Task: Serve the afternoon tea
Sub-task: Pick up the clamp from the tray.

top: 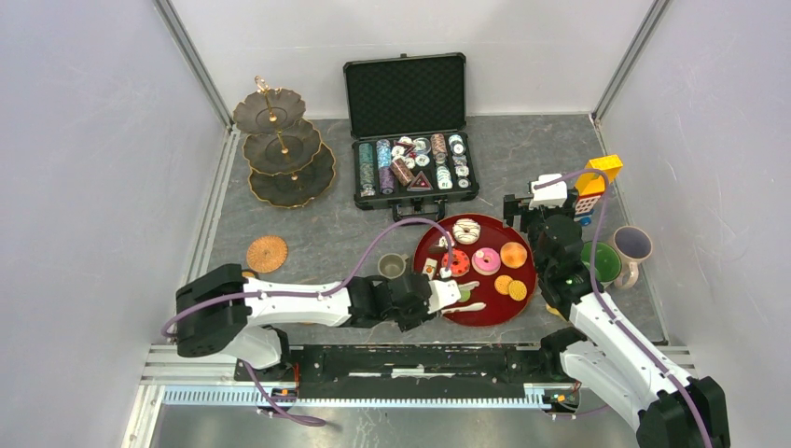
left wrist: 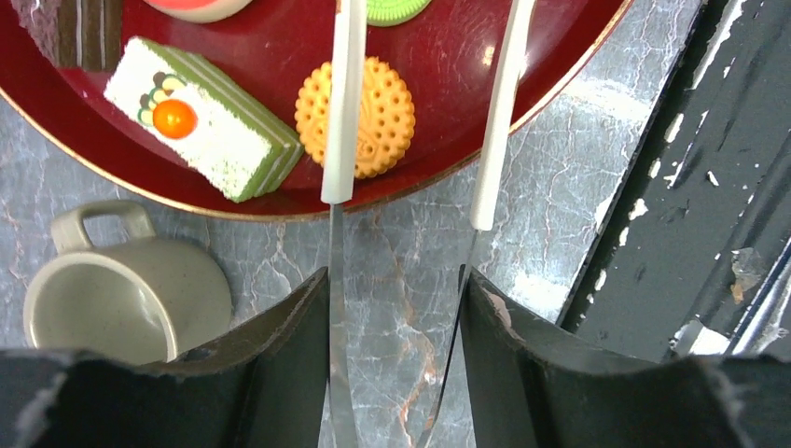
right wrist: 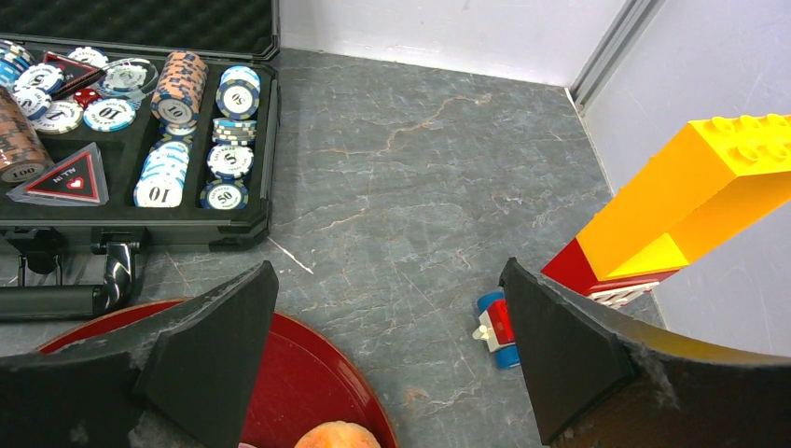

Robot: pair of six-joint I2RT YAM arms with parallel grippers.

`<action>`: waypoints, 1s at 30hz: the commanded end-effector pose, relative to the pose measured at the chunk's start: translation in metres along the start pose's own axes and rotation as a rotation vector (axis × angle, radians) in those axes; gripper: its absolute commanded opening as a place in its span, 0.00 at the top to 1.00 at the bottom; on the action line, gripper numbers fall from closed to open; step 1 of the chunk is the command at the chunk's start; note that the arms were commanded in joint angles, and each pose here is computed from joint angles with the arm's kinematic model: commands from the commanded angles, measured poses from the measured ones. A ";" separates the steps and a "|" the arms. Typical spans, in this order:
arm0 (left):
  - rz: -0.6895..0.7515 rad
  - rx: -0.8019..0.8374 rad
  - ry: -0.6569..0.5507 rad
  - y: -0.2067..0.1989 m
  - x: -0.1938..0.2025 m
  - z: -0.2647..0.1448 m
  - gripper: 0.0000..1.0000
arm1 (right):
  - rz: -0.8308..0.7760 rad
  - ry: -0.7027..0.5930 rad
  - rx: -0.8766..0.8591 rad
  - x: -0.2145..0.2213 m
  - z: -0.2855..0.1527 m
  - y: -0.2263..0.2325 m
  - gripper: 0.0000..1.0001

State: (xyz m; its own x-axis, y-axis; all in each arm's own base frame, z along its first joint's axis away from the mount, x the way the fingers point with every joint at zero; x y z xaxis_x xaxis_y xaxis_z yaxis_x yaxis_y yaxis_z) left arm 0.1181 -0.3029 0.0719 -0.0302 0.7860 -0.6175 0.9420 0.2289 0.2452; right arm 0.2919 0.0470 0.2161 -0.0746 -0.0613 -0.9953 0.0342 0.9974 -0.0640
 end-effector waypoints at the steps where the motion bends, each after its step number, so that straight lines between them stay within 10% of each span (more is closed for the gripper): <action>1: -0.128 -0.038 -0.049 0.004 -0.019 -0.018 0.44 | 0.011 -0.035 0.005 -0.007 0.002 -0.001 0.02; 14: -0.473 -0.203 0.058 0.028 -0.039 -0.071 0.41 | 0.014 -0.034 0.000 -0.007 0.002 0.000 0.02; 30: -0.446 -0.307 0.302 0.041 -0.068 -0.060 0.40 | 0.013 -0.044 0.015 -0.009 -0.001 -0.004 0.02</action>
State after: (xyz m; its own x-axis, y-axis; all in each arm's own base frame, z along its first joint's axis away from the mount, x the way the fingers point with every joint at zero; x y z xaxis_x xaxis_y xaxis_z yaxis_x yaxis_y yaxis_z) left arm 0.1337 -0.3078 0.1556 -0.5179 0.7076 -0.4808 0.7120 0.6680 0.2162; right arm 0.2918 0.0469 0.2161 -0.0743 -0.0611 -0.9954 0.0346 0.9974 -0.0639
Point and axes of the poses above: each gripper's point midway between its finger pads, its own z axis out along the fingers, its own y axis along the line the jaws close on, x = y × z, the point moved 3 cm from there along -z, back along the fingers, and after that the axes turned 6 degrees about z, right-handed, at the moved point
